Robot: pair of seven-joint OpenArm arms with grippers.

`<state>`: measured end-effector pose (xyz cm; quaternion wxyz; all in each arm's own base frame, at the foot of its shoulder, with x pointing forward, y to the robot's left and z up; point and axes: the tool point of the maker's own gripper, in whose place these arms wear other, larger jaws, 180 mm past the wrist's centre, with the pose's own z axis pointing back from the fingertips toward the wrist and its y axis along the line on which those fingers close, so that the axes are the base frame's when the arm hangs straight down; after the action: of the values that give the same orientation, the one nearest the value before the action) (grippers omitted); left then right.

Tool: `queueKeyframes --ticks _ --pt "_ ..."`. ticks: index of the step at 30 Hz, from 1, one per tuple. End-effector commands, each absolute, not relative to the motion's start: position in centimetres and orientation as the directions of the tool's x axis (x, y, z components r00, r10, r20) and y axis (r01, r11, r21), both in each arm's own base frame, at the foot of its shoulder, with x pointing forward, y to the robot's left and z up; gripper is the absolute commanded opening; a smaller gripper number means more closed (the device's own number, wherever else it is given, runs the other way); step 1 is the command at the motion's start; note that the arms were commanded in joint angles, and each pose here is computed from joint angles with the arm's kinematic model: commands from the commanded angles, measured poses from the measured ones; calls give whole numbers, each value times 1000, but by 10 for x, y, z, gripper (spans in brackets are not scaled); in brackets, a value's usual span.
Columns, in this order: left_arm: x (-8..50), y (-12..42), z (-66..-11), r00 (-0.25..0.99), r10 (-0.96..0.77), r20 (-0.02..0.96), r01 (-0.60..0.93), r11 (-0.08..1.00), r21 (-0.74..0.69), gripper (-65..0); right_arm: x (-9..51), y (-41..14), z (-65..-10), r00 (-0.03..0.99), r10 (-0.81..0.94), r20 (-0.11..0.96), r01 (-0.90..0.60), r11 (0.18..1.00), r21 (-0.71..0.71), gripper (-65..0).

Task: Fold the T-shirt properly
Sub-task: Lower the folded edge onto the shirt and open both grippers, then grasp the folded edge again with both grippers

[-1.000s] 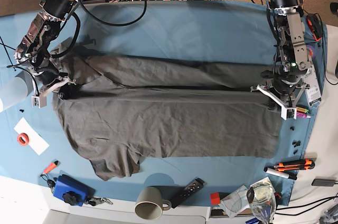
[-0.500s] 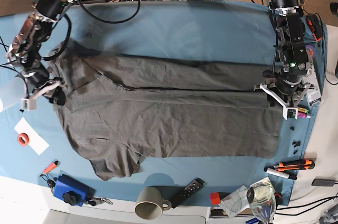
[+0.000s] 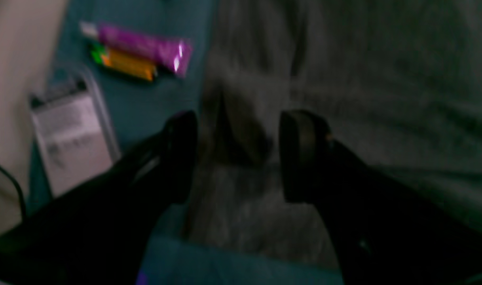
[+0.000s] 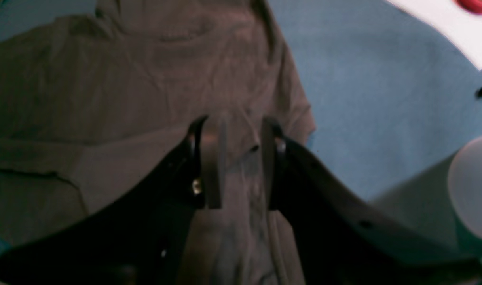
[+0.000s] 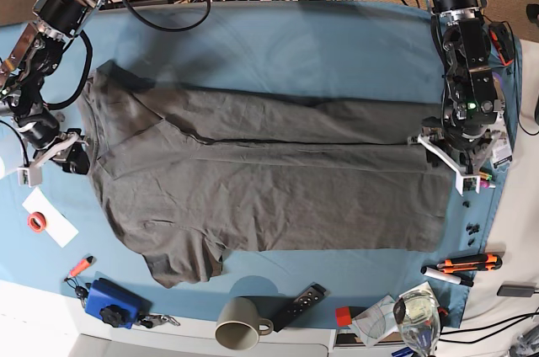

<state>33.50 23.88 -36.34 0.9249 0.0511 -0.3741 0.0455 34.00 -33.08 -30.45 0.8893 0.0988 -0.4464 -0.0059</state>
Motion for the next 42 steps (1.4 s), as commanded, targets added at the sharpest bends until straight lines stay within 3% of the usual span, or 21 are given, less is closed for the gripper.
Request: queueKeyframes --ticks 1,8,14,25,32,42 --pt "341 244 -348 684 43 728 -128 990 62 -314 349 -337 -282 546 -87 834 -88 983 160 -491" --pt "314 263 -353 705 115 699 -166 986 5 -314 342 -348 -284 564 -123 816 -39 984 175 -491" --pt "299 265 -359 690 204 695 -152 979 -136 -314 333 -366 -275 532 -186 826 13 977 212 -491" --pt "297 265 -371 700 212 682 -155 977 -145 -315 308 -395 -272 518 -273 811 112 961 252 -491" --pt "285 252 -402 759 267 594 -151 959 -238 -315 290 -397 -289 571 -278 772 132 960 248 -491" --pt "284 246 -401 763 286 580 -147 950 -275 -315 276 -394 -306 624 -300 722 158 953 259 -491"
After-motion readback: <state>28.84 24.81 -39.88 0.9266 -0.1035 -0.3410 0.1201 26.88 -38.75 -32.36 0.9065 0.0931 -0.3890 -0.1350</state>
